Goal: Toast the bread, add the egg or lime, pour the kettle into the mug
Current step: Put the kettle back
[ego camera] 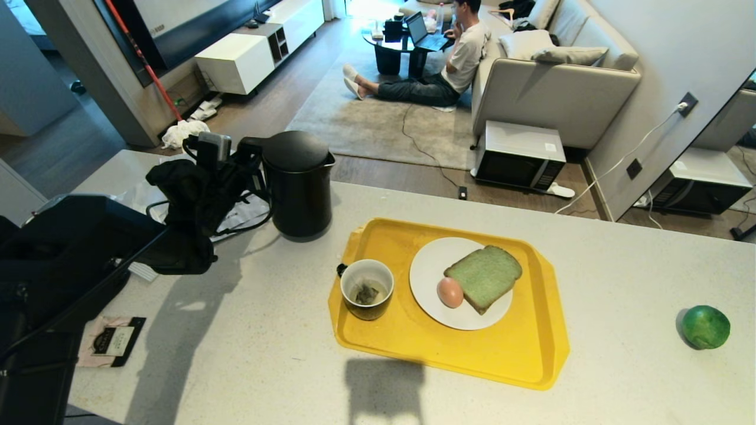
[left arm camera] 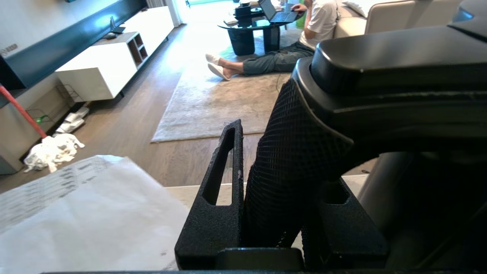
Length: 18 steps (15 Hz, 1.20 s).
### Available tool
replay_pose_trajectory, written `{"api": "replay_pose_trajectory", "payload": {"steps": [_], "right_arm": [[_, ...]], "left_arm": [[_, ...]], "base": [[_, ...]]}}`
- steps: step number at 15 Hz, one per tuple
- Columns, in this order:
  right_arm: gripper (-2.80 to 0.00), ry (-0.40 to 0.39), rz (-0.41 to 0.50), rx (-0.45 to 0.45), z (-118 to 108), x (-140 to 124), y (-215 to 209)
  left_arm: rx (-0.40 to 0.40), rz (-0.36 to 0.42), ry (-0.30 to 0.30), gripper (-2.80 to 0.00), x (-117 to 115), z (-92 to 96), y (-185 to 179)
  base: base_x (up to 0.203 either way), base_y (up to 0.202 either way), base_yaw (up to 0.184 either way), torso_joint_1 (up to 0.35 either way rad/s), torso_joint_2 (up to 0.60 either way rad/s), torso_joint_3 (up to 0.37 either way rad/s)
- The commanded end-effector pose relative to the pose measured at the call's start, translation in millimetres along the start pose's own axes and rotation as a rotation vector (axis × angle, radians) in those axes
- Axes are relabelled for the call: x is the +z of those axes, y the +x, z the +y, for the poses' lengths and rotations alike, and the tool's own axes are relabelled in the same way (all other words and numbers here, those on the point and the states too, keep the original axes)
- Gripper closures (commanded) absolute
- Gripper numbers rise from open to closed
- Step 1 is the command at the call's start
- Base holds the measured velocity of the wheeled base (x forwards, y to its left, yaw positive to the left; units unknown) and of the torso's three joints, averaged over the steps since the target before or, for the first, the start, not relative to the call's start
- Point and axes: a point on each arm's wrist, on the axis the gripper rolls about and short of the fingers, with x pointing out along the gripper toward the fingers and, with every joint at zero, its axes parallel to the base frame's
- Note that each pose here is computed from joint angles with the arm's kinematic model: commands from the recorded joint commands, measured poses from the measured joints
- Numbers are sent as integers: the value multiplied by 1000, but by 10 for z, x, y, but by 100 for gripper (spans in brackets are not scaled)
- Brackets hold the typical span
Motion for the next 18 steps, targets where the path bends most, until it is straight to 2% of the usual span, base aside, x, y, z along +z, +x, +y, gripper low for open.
{"api": "replay_pose_trajectory", "payload": {"steps": [1, 6, 18], "right_arm": [[0, -1, 2, 0, 0, -4, 1], [0, 1, 2, 0, 0, -4, 1], [0, 0, 2, 0, 0, -4, 1]], "left_arm": [[-19, 4, -9, 0, -136, -116, 37], [-18, 15, -26, 0, -224, -286, 65], [-13, -6, -15, 0, -225, -302, 55]], "base": [[0, 0, 0, 0, 0, 0], [0, 0, 0, 0, 0, 0], [0, 0, 0, 0, 0, 0]]}}
